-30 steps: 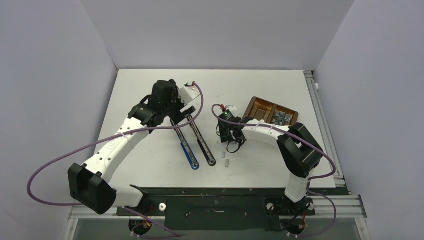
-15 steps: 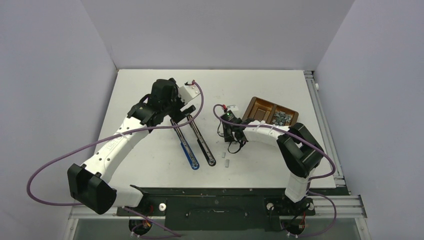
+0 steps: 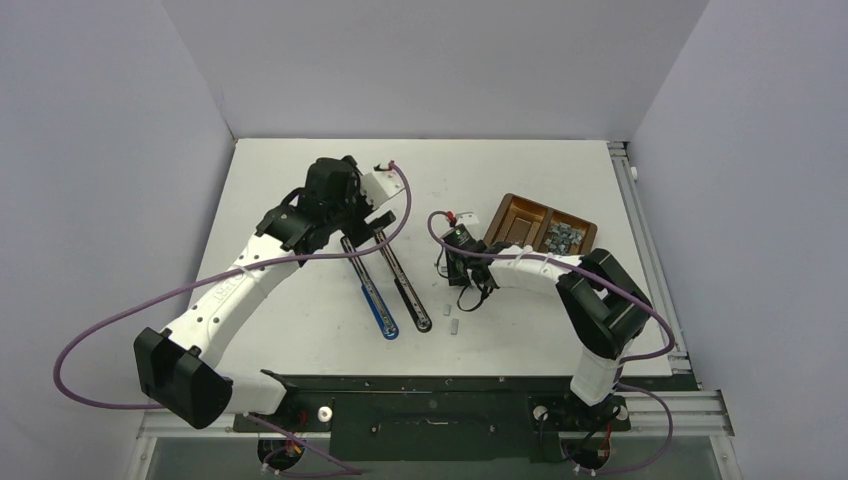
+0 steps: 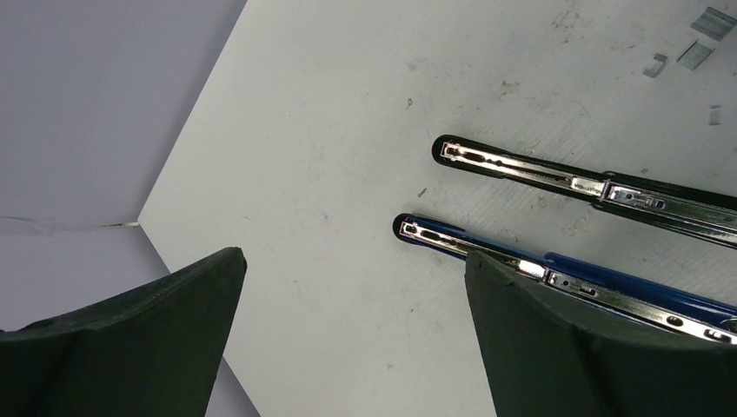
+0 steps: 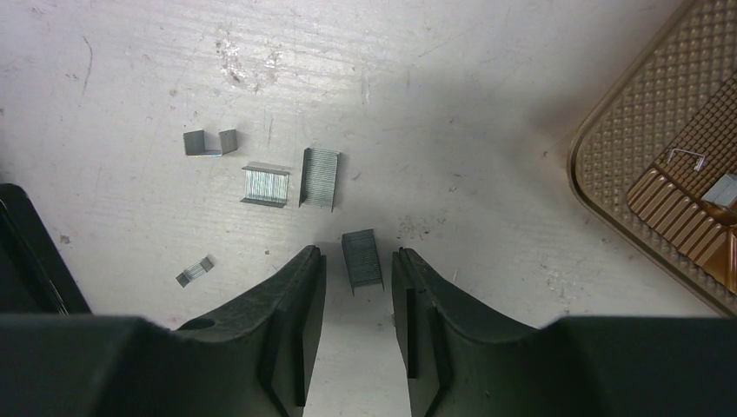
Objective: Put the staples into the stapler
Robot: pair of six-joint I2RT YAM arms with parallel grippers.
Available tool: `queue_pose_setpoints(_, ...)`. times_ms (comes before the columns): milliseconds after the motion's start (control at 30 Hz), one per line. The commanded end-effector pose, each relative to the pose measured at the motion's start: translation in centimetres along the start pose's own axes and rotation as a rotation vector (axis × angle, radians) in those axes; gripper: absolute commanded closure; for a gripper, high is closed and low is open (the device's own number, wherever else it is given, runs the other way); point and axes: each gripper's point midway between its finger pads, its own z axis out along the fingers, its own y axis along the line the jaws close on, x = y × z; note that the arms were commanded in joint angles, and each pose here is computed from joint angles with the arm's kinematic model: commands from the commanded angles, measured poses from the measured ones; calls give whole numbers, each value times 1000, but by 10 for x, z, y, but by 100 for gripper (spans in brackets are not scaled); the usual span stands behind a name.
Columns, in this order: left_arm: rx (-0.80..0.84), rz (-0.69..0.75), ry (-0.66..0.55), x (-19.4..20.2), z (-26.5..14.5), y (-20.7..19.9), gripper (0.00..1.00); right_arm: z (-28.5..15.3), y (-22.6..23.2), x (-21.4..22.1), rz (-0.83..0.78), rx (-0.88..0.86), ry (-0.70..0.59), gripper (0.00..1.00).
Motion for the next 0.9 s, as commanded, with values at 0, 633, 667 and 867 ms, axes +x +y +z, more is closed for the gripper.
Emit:
queue_pose_setpoints(0,-27,-24,-67,-24,-15,10,4,-5,-10,31,-31,39,80,66)
queue_pose_setpoints(633,-10,1,-84,-27,-19,2,4,-10,-9,32,-39,49,90,91)
queue_pose_setpoints(667,-7,7,-90,-27,-20,1,4,-15,-6,27,-32,37,80,91)
queue_pose_setpoints(867,2,76,-188,-39,-25,-4,4,-61,11,-24,35,-88,6,91)
